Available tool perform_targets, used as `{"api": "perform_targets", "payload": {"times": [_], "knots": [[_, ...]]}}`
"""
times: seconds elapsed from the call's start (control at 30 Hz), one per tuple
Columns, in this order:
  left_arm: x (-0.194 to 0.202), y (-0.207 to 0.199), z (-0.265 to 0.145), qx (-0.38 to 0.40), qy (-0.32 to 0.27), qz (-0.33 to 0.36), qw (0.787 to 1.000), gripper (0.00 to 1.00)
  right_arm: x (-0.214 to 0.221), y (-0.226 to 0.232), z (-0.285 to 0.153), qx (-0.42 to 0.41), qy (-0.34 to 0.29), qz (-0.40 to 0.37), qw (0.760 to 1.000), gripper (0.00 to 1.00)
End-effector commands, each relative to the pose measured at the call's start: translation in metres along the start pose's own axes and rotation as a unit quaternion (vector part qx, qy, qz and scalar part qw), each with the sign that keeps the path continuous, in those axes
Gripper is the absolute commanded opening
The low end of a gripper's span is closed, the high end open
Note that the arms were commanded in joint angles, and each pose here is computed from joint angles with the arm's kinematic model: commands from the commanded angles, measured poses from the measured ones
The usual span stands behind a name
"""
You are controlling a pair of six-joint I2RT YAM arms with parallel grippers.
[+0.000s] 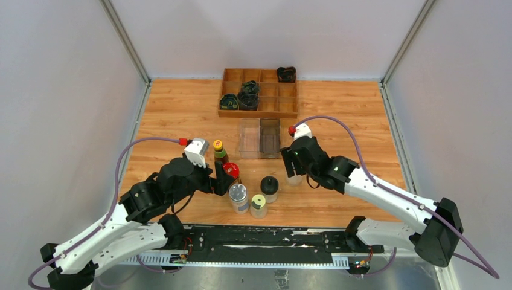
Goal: Organize the condiment bottles
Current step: Pick up the bottle from the center of the board.
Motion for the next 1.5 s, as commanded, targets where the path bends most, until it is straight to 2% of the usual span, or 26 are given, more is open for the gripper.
{"api": "perform_targets", "payload": {"times": [0.0,0.2,0.47,0.9,1.47], "knots": [[-0.003,-0.005,-0.001,0.011,-0.002,0.0,1.0,1.0,0.011,-0.003,0.008,0.003,0.018,0.001,1.0,0.64],[-0.003,-0.005,-0.001,0.011,-0.001,0.002,1.0,1.0,0.002,-0.003,0.003,0.001,0.011,-0.002,1.0,0.39],[-0.001,-0.005,0.0,0.011,0.001,0.002,1.0,1.0,-0.019,-0.006,-0.017,0.004,0.002,-0.005,1.0,0.24],[0.002,-0.004,0.002,0.011,0.007,0.002,1.0,1.0,-0.052,-0.013,-0.051,0.005,-0.022,-0.004,1.0,0.22],[0.004,-0.005,0.002,0.014,0.008,-0.003,1.0,1.0,-0.105,-0.012,-0.07,0.017,-0.059,-0.027,0.998,0.21]]}}
Point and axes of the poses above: each gripper's point midway between its finger pads, its own z axis out along the fingers, its own y axis along the line the jaws close on, x = y × z, the point moved 4 cm from there along -z, back along the fingers, and after that the axes turned 5 degrees about z, right-handed, at the moved point
